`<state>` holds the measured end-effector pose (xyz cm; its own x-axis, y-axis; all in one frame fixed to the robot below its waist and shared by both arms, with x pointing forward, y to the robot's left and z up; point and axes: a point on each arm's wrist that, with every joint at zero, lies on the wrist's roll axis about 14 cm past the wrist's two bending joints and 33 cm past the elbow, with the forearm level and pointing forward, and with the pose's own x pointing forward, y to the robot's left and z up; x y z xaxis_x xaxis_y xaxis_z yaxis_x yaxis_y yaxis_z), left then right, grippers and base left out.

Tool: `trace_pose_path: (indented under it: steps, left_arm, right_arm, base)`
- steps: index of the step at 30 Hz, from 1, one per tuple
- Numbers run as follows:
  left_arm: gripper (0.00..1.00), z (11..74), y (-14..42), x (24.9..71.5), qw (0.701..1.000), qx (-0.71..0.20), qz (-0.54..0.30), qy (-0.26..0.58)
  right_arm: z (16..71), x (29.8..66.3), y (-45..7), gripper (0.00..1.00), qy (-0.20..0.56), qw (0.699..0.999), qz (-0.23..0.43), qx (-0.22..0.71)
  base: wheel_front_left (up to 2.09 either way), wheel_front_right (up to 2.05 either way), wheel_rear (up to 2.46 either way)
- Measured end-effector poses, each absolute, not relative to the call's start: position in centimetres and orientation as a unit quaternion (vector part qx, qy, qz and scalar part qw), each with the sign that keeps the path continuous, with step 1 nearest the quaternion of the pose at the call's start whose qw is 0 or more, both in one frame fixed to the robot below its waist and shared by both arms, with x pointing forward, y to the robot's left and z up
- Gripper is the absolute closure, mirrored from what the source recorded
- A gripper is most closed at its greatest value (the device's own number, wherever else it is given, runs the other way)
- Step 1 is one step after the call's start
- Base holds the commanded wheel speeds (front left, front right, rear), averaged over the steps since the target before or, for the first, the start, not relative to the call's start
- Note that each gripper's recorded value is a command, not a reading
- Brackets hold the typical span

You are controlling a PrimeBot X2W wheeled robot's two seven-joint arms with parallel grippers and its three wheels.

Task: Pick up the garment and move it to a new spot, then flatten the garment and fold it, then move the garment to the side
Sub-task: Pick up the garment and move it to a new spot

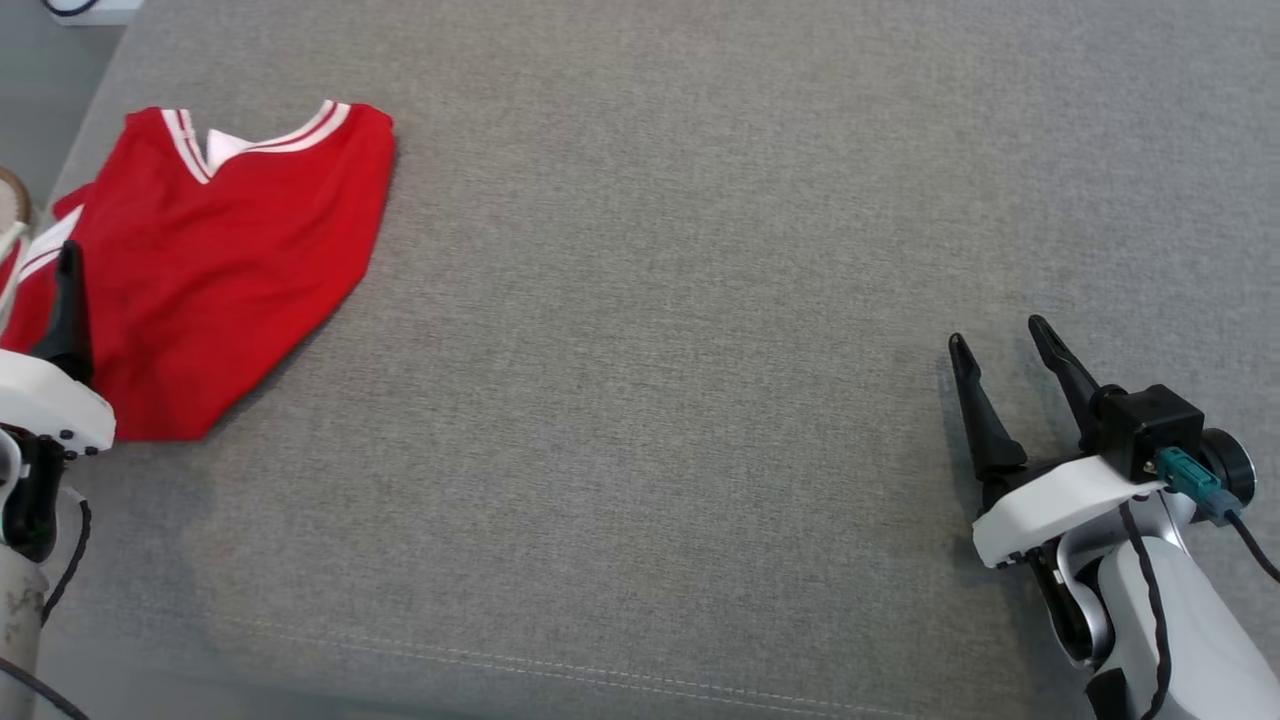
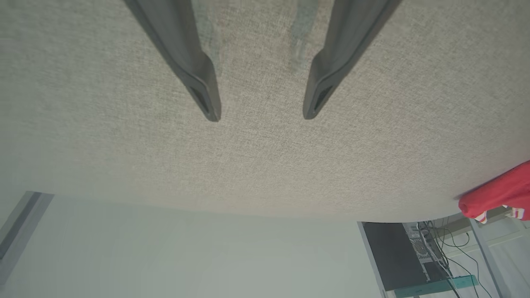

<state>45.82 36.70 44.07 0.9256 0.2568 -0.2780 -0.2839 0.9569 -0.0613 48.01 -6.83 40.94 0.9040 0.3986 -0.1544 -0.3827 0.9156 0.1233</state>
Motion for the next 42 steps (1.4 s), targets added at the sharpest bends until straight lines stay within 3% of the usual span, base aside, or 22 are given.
trace_pose_path:
  steps: [10,28,29,30,31,32,42]
  left_arm:
    - [0.00,42.8,35.2,50.5,0.983,-0.040,0.100,0.151]
    - [0.00,35.7,35.4,52.7,0.948,-0.028,0.156,0.277]
    - [0.07,35.7,35.4,52.8,0.947,-0.027,0.156,0.278]
    - [0.31,35.6,35.6,52.8,0.946,-0.029,0.159,0.279]
    - [0.72,35.6,35.6,52.8,0.946,-0.028,0.160,0.281]
    - [1.00,35.7,35.7,52.8,0.946,-0.025,0.161,0.281]
    - [1.00,38.7,34.8,54.2,0.971,-0.002,0.118,0.210]
  right_arm:
    - [39.5,48.0,-10.4,0.00,0.104,0.981,0.159,0.038]
    - [38.2,47.0,-15.4,0.00,0.124,0.987,0.095,0.030]
    - [38.2,47.0,-15.5,0.00,0.124,0.987,0.093,0.030]
    - [38.2,47.0,-15.6,0.00,0.124,0.987,0.093,0.030]
    - [38.2,47.0,-15.6,0.00,0.124,0.988,0.092,0.032]
    - [38.3,47.0,-15.5,0.00,0.123,0.988,0.091,0.034]
    - [39.1,47.3,-14.3,0.00,0.113,0.987,0.097,0.054]
  base:
    - [0.00,0.00,0.00]
    - [0.00,0.00,0.00]
    - [0.00,0.00,0.00]
    - [0.00,0.00,0.00]
    - [0.00,0.00,0.00]
    - [0.00,0.00,0.00]
    - [0.00,0.00,0.00]
